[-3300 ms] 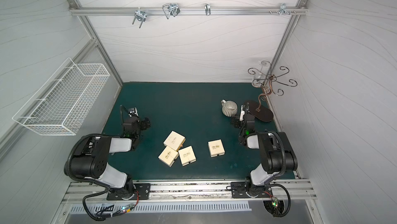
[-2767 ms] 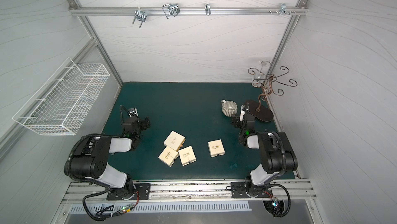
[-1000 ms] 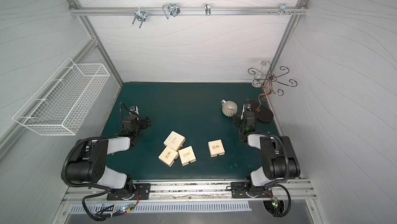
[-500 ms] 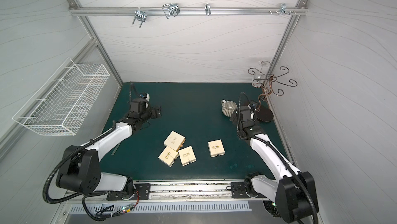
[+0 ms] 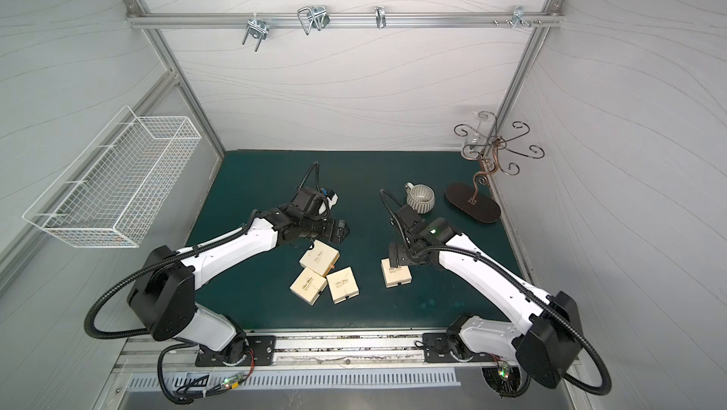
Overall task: Take out the earrings from the drawer-style jewelry box
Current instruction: Move the jewelry box to the center of the board.
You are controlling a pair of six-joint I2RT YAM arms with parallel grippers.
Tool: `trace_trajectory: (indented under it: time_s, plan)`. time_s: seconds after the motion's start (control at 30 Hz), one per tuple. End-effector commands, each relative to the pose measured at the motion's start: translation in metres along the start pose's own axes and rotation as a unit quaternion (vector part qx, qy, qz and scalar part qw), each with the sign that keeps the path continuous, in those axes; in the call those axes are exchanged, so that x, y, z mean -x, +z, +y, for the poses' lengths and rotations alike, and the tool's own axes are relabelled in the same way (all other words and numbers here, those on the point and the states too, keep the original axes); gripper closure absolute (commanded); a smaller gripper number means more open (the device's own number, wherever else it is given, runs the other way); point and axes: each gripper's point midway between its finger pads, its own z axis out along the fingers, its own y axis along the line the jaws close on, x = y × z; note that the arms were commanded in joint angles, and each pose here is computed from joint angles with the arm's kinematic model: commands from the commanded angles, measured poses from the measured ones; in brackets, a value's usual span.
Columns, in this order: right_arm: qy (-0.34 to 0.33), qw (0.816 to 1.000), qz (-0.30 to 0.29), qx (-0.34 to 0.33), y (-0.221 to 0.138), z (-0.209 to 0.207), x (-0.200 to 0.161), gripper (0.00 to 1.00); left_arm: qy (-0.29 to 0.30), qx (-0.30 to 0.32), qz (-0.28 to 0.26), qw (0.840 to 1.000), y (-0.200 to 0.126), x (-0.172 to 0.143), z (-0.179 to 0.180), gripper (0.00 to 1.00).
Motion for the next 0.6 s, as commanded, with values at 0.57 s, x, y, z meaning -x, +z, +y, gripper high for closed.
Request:
trace_trajectory:
  time_s: [0.57]
  plan:
    - [0.005, 0.973, 0.209, 0.102, 0.052, 0.028, -0.072, 0.01, -0.032, -0.082, 0.002, 0.996, -0.008, 0.028, -0.039, 0.00]
